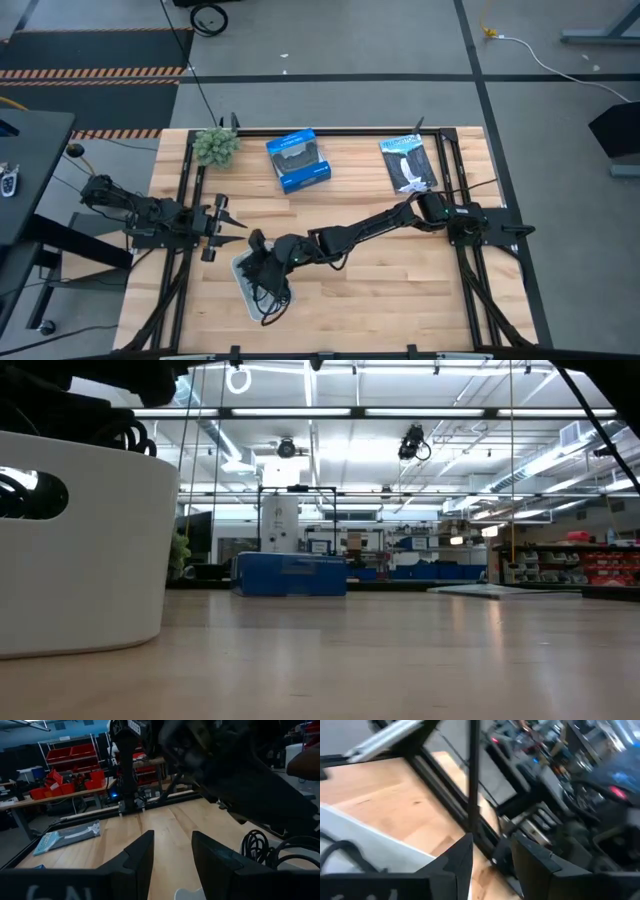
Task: Pick and place USB-C Cables
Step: Put the black charger cable into the white basket
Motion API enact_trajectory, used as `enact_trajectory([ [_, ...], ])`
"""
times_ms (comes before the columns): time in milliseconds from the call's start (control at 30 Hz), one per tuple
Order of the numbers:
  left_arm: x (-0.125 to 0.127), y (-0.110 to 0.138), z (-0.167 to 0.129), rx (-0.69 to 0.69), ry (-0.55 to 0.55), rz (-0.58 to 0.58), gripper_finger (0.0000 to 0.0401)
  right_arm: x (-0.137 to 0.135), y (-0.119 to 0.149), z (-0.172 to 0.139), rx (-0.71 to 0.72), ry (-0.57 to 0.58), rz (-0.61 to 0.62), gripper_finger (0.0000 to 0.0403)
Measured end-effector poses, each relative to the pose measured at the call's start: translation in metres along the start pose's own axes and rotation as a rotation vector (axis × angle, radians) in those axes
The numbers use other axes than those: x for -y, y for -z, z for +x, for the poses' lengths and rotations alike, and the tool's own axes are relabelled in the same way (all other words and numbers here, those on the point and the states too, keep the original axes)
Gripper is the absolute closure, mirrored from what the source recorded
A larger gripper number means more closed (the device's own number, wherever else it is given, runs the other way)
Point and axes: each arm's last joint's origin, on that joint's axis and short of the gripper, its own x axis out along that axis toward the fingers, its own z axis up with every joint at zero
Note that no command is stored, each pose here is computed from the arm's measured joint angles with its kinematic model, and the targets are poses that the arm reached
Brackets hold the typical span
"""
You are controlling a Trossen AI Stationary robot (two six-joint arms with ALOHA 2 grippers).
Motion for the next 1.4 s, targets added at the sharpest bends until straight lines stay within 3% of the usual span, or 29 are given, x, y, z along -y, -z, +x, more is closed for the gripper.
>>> enact_trajectory([
  [100, 0.0, 0.0, 0.0, 0.0, 0.0, 0.0, 0.0259, -0.001, 0.0, 0.0, -0.004, -0.011, 0.054, 0.0271],
  [333, 0.0, 0.0, 0.0, 0.0, 0.0, 0.0, 0.0259, -0.014, 0.001, -0.002, 0.055, -0.257, 0.272, 0.03],
  [500, 0.0, 0.0, 0.0, 0.0, 0.0, 0.0, 0.0259, -0.025, -0.003, -0.003, 0.006, -0.304, 0.391, 0.0344],
  [667, 0.0, 0.0, 0.0, -0.001, 0.0, 0.0, 0.0259, -0.026, -0.004, -0.003, -0.016, -0.274, 0.439, 0.0396],
  [1033, 0.0, 0.0, 0.0, -0.001, 0.0, 0.0, 0.0259, -0.007, -0.02, -0.003, 0.088, -0.181, 0.437, 0.0399],
  [1233, 0.0, 0.0, 0.0, -0.002, 0.001, 0.001, 0.0259, -0.036, 0.012, 0.02, 0.011, -0.219, 0.465, 0.0401],
  [1400, 0.0, 0.0, 0.0, -0.003, 0.0, 0.001, 0.0259, -0.031, 0.006, 0.022, 0.041, -0.211, 0.504, 0.0401],
])
